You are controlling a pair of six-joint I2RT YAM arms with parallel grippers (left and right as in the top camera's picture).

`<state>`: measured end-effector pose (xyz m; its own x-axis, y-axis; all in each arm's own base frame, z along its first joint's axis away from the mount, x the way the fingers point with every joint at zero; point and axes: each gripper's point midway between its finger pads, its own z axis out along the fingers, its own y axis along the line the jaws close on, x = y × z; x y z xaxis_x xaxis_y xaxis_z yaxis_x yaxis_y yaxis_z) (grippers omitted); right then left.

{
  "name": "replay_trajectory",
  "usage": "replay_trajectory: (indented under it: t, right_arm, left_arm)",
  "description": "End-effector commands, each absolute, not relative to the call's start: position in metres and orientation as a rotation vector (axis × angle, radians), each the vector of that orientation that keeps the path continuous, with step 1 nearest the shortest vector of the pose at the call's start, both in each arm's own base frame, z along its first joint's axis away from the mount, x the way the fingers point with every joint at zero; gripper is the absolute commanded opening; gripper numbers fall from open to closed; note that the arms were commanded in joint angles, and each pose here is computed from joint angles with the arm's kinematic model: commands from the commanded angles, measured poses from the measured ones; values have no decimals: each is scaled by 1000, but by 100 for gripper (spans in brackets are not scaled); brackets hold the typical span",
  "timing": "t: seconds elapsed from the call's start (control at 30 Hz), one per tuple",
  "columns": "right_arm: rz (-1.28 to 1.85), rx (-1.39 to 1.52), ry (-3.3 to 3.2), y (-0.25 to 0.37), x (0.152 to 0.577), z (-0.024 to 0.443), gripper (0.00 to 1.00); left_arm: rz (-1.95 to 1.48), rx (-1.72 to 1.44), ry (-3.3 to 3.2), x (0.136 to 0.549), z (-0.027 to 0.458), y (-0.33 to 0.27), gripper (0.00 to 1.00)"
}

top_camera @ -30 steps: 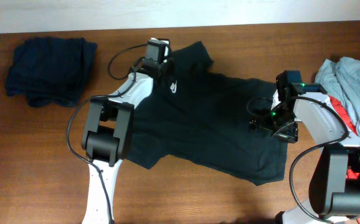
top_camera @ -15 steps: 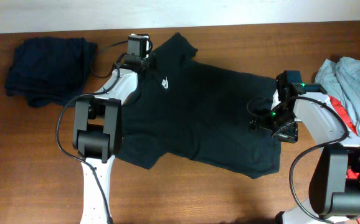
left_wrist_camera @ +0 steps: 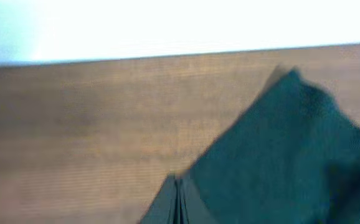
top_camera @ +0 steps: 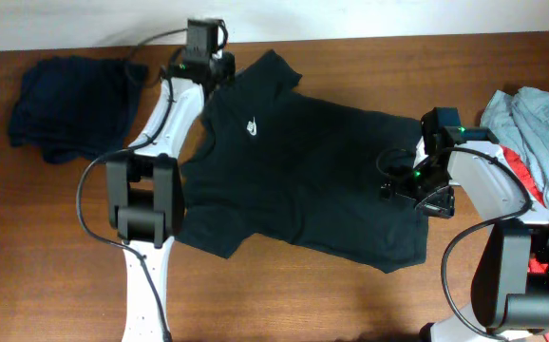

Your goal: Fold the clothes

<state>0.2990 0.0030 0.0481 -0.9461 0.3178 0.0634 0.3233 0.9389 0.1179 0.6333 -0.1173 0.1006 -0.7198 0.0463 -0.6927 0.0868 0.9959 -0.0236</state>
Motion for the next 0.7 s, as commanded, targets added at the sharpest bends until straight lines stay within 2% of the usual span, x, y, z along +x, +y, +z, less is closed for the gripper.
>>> replay_trajectory:
  t: [0.0, 0.2, 0.27, 0.3, 0.37, 0.4, 0.43, 0.63, 0.67]
  right_arm:
    - [-186, -514, -3081, 0, 306, 54, 99]
    - [-187, -514, -3084, 0, 306, 54, 99]
    - [-190, -516, -3098, 0, 310, 54, 99]
    - [-191, -516, -3102, -1, 311, 54, 99]
    - [-191, -516, -3104, -1, 311, 54, 99]
    - [-192, -517, -3105, -1, 312, 54, 99]
    - [-197, -522, -3107, 0, 313, 54, 99]
    - [-234, -529, -3163, 1, 328, 56, 99]
    - [-264, -514, -3185, 4, 333, 56, 95]
  left_arm:
    - [-78, 51, 2328, 620, 180, -109, 5]
    - [-70, 5, 2537, 572, 166, -101, 5]
    - [-51, 2, 2600, 559, 157, -97, 8]
    - [-38, -3, 2619, 555, 155, -93, 13]
    - [1, -20, 2650, 549, 151, -83, 36]
    - [16, -27, 2657, 548, 150, -79, 56]
    - [28, -36, 2664, 547, 149, -75, 99]
    - [28, -36, 2666, 546, 149, -74, 99]
    - [28, -36, 2666, 546, 149, -74, 99]
